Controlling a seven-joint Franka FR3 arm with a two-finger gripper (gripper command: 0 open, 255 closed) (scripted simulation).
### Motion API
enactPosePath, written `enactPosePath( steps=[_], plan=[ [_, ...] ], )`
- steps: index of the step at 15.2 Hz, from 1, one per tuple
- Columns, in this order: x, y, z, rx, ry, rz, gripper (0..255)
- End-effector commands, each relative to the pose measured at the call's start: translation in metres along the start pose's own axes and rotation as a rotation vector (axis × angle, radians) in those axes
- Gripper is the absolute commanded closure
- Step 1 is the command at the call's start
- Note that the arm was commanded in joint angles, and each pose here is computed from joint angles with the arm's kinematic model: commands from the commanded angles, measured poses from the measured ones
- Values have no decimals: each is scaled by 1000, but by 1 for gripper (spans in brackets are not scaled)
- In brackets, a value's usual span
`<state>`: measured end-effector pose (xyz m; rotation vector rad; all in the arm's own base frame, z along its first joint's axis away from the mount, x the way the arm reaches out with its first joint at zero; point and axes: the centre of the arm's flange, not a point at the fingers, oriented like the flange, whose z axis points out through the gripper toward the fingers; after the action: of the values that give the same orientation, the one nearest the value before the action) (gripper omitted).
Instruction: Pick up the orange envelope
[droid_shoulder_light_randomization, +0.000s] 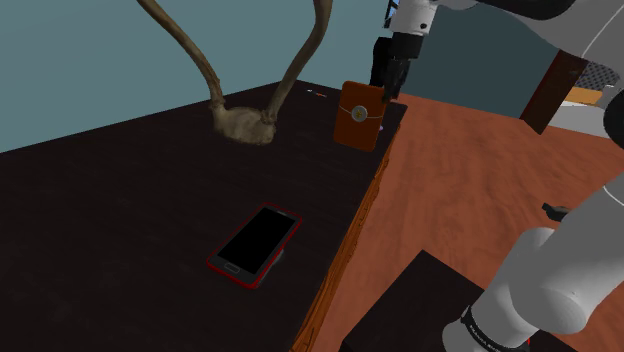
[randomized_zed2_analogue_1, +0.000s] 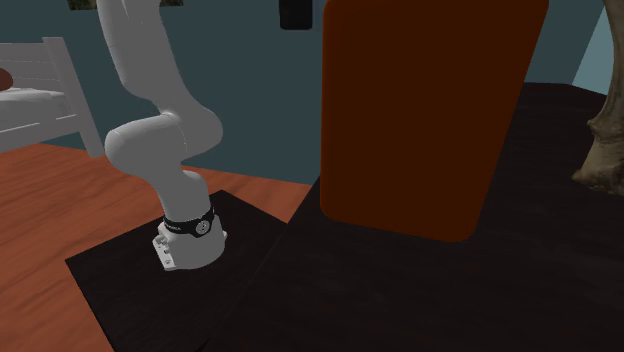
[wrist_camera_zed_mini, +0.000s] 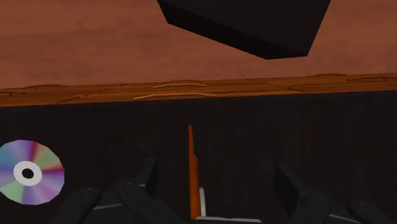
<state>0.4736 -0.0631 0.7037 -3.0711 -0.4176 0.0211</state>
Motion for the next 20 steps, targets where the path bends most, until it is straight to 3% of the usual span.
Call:
enactPosePath(
  steps=[1, 3, 12, 13, 20],
  plan=[
    [23, 5, -17, 1, 12, -51, 0],
    [39, 10, -30, 3, 21, -91, 0],
    [39, 12, 10, 3, 21, -91, 0],
    [39, 12, 10, 3, 21, -91, 255],
    [39, 12, 10, 3, 21, -91, 255]
  ],
)
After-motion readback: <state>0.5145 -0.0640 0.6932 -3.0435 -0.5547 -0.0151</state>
